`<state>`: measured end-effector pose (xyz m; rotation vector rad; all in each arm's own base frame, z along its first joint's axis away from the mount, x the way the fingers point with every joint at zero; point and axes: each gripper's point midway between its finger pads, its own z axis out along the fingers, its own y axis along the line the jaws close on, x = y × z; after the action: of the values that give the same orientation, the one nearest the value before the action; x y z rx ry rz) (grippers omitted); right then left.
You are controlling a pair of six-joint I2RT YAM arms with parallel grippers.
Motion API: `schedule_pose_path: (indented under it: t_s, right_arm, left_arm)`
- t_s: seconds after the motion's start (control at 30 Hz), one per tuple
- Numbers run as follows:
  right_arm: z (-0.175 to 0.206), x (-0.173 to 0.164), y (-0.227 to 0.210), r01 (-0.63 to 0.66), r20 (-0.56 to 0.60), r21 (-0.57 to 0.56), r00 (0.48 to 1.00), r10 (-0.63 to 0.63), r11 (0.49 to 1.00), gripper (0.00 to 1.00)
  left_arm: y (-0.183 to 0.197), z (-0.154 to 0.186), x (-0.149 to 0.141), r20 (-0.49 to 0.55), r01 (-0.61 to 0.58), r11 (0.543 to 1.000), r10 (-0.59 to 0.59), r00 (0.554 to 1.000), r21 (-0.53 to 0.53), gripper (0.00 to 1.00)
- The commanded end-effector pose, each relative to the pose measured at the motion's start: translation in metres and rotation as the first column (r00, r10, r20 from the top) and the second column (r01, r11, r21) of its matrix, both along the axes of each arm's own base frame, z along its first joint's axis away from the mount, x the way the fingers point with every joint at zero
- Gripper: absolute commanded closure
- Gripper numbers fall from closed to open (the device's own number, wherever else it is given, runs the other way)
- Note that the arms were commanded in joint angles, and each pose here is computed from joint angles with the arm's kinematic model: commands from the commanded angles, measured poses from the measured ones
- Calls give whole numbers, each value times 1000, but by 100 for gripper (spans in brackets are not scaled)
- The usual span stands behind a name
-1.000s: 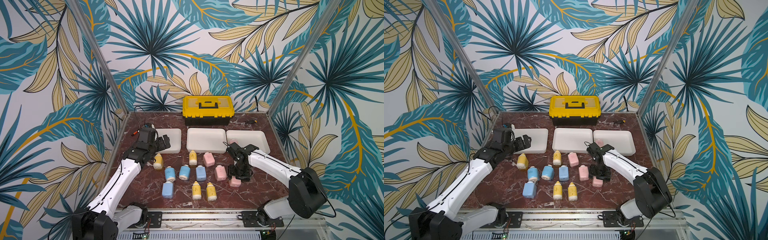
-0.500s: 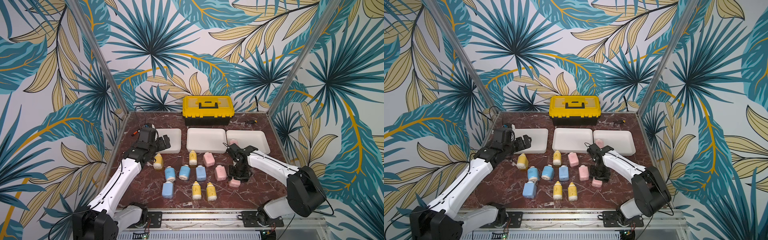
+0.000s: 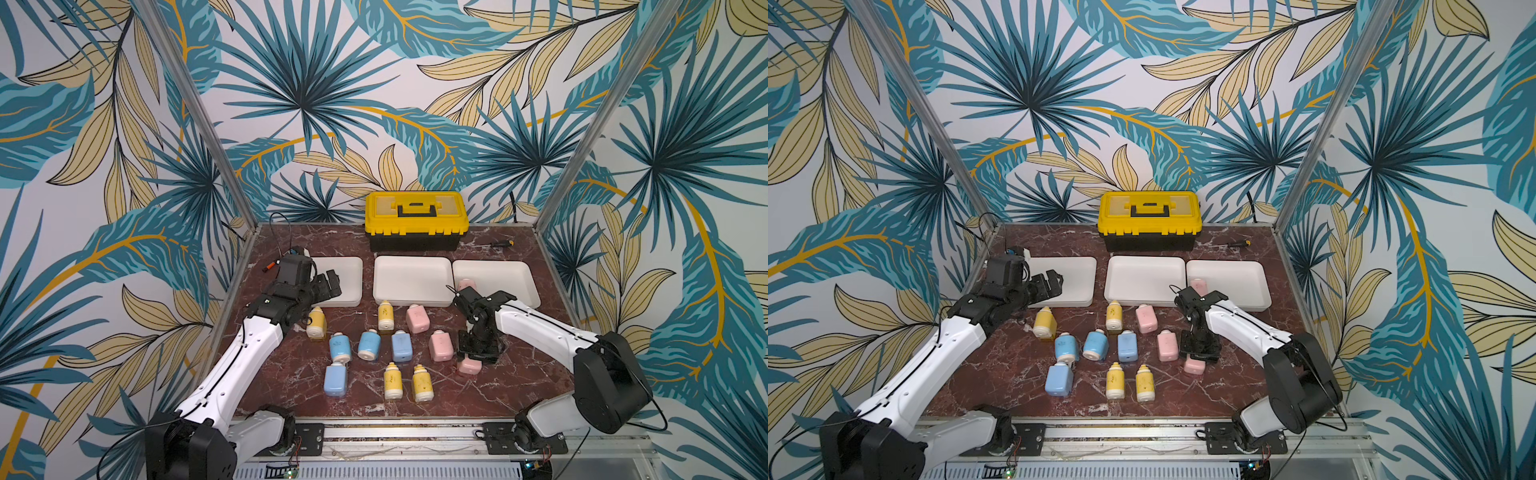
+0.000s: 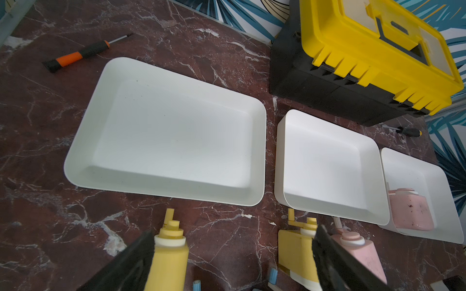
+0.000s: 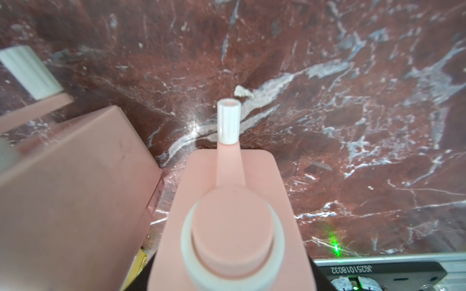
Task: Place the pencil sharpeners by color into the storage box
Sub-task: Pick up the pencil sharpener from the center of the board.
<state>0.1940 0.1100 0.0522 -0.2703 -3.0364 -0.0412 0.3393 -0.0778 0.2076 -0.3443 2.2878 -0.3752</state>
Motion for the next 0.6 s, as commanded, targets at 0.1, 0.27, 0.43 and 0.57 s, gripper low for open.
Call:
schedule_pose_path:
  t_s: [0.1,0.27,0.43,0.57]
  right_arm:
    - [14,7,-11,-53,-5,-39,999,53,998,58]
    - [22,15,-18,-88,3,-57,996,89,994,59]
    - [35,24,-30,-102,16,-71,995,103,992,59]
    - [48,31,-43,-101,26,-86,994,104,991,59]
  left_arm:
    - [-1,4,1,8,9,1000,-9,1000,7,1]
    - [0,2,1,6,7,1000,-7,1000,12,1]
    - [0,3,1,9,9,1000,-9,1000,18,1]
    - [0,4,2,10,8,1000,-9,1000,18,0]
